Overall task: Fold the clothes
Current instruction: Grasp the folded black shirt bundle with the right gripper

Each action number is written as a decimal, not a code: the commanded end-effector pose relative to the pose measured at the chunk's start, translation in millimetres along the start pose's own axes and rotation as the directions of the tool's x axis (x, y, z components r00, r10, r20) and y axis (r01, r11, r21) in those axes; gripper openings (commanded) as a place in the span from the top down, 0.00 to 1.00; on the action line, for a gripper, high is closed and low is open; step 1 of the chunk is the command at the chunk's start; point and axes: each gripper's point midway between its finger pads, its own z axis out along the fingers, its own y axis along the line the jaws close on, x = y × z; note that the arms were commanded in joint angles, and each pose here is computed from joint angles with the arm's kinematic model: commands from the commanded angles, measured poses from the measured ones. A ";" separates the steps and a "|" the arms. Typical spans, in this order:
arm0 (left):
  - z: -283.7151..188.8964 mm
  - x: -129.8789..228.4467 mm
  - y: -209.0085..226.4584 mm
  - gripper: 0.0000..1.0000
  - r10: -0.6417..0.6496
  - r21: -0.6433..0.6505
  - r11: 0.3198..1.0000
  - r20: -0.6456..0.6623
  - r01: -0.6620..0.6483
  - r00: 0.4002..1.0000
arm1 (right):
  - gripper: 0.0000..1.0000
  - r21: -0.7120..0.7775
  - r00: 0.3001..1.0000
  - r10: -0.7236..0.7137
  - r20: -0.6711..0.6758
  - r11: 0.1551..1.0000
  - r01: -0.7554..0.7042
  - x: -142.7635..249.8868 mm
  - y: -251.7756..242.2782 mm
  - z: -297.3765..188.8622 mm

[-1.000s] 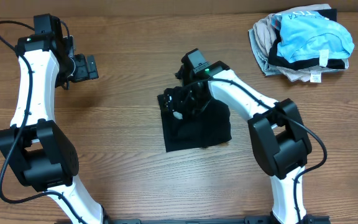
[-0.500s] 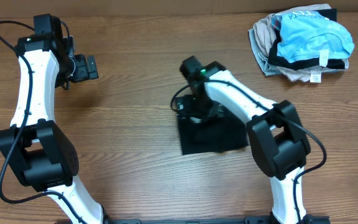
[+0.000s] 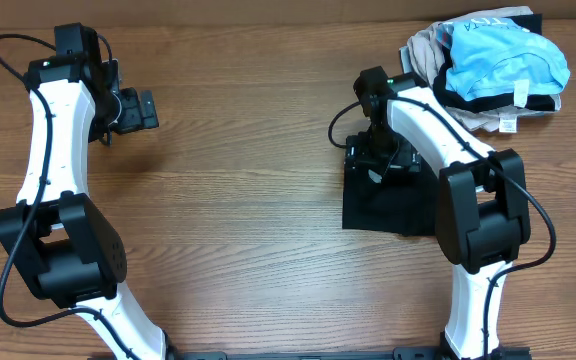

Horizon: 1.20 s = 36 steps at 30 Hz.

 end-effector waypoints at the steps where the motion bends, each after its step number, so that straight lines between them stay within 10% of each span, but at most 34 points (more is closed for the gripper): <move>1: 3.1 -0.1 2.1 0.00 -0.012 -0.005 1.000 -0.008 0.012 1.000 | 0.02 -0.030 0.990 -0.021 0.137 0.999 0.025 -15.8 15.6 -48.2; 27: 3.2 1.3 2.2 0.00 -0.013 -0.005 1.000 -0.013 0.013 1.000 | 0.20 0.113 0.991 -0.103 0.089 0.989 0.093 37.3 29.8 40.3; 36: 3.2 2.0 2.1 0.00 -0.013 -0.005 1.000 -0.016 0.013 1.000 | 0.90 0.116 0.991 -0.103 0.082 0.989 0.093 39.5 28.2 41.9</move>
